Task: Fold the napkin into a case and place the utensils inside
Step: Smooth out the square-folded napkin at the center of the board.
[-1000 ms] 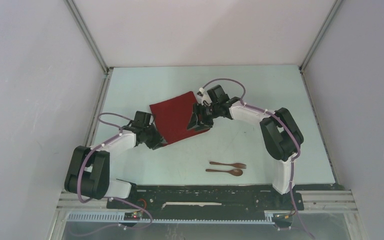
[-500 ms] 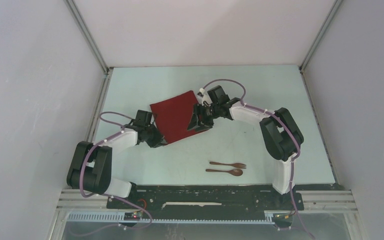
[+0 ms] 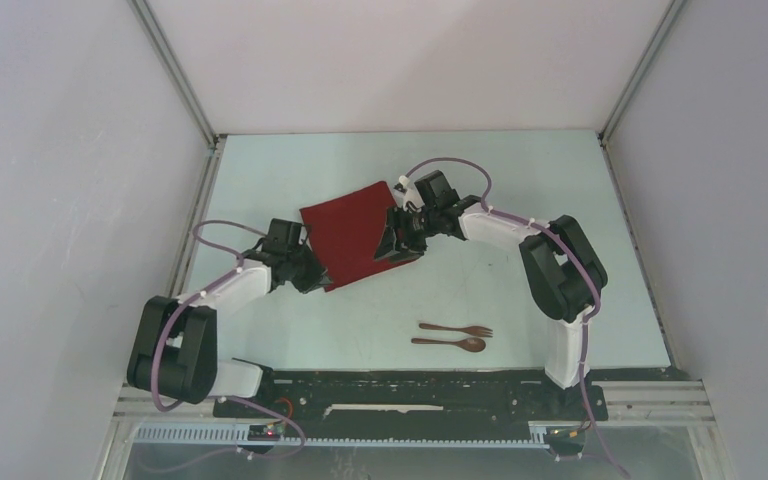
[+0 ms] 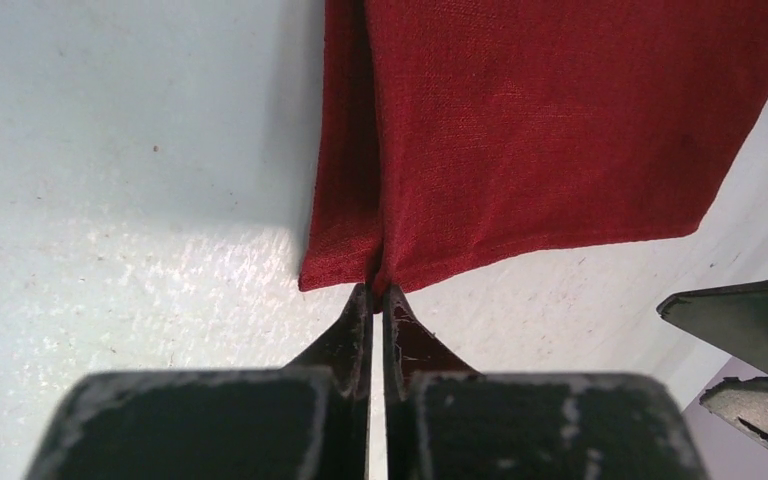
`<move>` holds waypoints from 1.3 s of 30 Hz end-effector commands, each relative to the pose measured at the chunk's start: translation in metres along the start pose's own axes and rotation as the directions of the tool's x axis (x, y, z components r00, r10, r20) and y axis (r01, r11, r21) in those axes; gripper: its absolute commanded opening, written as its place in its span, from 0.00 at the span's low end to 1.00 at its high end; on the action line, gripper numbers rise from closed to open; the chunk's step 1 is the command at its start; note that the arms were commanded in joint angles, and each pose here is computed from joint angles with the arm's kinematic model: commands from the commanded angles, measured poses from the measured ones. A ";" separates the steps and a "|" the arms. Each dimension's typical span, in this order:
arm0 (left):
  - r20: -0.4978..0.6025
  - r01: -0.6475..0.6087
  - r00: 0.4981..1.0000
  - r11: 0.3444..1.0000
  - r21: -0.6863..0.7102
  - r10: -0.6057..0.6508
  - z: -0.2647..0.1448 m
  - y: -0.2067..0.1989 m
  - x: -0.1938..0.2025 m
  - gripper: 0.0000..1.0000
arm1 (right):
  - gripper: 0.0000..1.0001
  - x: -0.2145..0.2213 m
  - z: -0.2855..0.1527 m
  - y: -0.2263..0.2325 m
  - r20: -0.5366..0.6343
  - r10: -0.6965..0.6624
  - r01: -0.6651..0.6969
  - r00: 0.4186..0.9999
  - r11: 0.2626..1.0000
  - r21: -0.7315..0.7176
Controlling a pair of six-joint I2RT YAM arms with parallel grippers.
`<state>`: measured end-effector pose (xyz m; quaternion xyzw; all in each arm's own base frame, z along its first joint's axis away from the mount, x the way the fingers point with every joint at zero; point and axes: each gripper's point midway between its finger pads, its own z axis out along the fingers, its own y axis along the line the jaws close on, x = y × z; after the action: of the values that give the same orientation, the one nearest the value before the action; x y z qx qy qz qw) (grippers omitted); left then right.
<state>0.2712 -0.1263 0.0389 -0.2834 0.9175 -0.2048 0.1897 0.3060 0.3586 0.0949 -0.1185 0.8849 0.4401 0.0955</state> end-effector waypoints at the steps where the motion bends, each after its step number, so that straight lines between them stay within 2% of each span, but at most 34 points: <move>1: 0.044 -0.033 0.998 0.999 0.007 0.033 -0.007 -0.005 -0.008 0.00 | 0.61 -0.004 -0.002 0.004 0.015 -0.024 0.025 1.000 1.000 -0.017; 9: 0.019 -0.041 0.999 0.999 -0.025 0.042 0.000 0.006 -0.001 0.00 | 0.63 -0.010 -0.005 -0.002 0.036 -0.014 0.014 0.999 1.000 0.005; 23: -0.013 -0.050 0.999 0.997 -0.059 0.049 0.009 0.019 0.007 0.01 | 0.69 -0.030 -0.007 -0.024 0.077 0.051 -0.048 0.996 0.998 -0.046; 27: 0.036 -0.066 0.997 0.994 -0.083 0.069 -0.004 0.019 -0.003 0.14 | 0.70 -0.031 -0.007 -0.025 0.075 0.051 -0.047 0.996 0.997 -0.057; 29: 0.078 -0.079 0.993 0.993 -0.093 0.086 -0.017 0.018 -0.011 0.27 | 0.70 -0.030 -0.007 -0.024 0.070 0.051 -0.046 0.996 0.997 -0.067; 31: 0.111 -0.089 0.989 0.992 -0.087 0.098 -0.031 0.014 -0.016 0.36 | 0.71 -0.030 -0.008 -0.021 0.067 0.049 -0.044 0.997 0.996 -0.078; 33: 0.129 -0.096 0.987 0.995 -0.036 0.100 -0.042 0.003 -0.017 0.41 | 0.72 -0.032 -0.009 -0.019 0.069 0.051 -0.044 0.996 0.995 -0.095; 36: 0.093 -0.095 0.992 0.991 0.092 0.087 -0.045 -0.022 -0.011 0.41 | 0.74 -0.036 -0.010 -0.016 0.077 0.062 -0.053 0.995 0.992 -0.114; 39: 0.028 -0.081 0.997 0.976 0.204 0.077 -0.033 -0.046 -0.005 0.29 | 0.77 -0.041 -0.008 -0.012 0.079 0.082 -0.069 0.993 0.987 -0.147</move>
<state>0.2624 -0.1167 0.0741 -0.2543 0.9133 -0.2070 0.2417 0.3398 0.3437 0.0894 -0.0761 0.8679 0.4801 0.1023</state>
